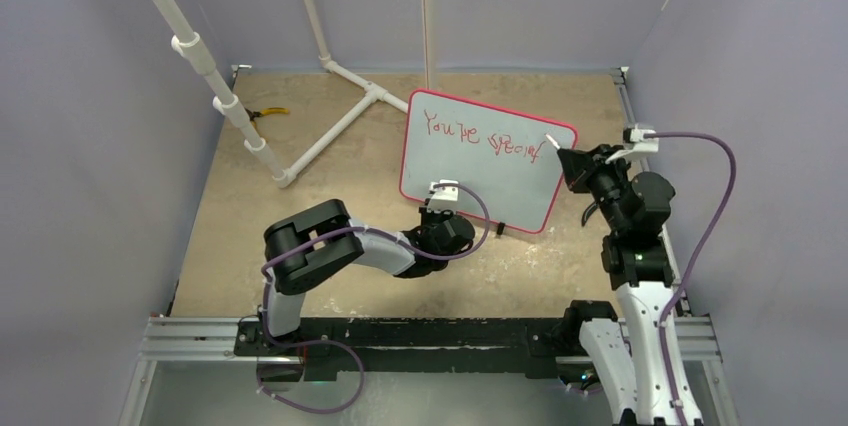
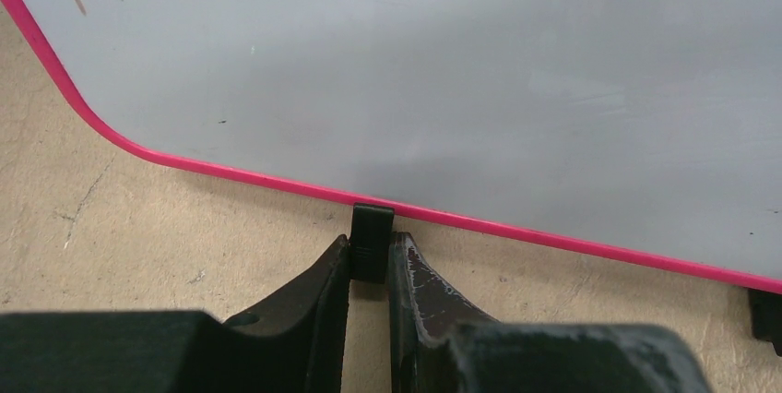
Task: Write a sentence on the whiteboard
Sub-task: Move the whiteboard stand to the center of the board, then write a sentence on the whiteboard.
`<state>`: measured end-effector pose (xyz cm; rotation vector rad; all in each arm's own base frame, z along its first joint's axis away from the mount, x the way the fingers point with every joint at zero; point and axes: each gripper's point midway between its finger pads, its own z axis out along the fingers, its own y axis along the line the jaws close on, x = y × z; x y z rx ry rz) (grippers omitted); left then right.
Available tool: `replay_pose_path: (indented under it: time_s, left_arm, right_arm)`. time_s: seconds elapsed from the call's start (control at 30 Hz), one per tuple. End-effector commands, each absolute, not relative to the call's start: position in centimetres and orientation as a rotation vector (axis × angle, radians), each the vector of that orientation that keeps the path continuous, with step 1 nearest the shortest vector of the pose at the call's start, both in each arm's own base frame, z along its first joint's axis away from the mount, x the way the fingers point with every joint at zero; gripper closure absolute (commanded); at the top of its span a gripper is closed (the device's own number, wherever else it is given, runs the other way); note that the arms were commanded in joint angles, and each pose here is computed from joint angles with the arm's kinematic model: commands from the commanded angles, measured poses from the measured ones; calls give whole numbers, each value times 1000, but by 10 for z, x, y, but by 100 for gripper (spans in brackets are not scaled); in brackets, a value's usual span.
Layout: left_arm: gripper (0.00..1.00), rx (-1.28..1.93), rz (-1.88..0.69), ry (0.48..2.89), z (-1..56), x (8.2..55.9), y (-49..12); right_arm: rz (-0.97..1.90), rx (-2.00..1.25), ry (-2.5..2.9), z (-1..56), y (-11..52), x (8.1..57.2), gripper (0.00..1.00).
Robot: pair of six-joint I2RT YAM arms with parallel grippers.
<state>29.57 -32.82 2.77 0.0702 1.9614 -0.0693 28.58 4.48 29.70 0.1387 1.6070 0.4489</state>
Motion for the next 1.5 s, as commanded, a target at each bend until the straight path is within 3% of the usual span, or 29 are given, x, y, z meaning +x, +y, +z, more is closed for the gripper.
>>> replay_pose_path:
  time_s: [0.0, 0.23, 0.77, 1.47]
  left_arm:
    - [100, -40, -64, 1905, 51, 304, -317]
    - [100, -42, -77, 1909, 51, 304, -319]
    - [100, -43, -71, 1903, 52, 305, -318]
    - [100, -43, -83, 1904, 52, 304, -320]
  right_arm:
    - [525, 28, 1660, 279, 64, 286, 100]
    - [520, 84, 1757, 255, 60, 295, 100]
    - [502, 132, 1737, 276, 56, 267, 100]
    - [452, 189, 1728, 273, 45, 278, 100]
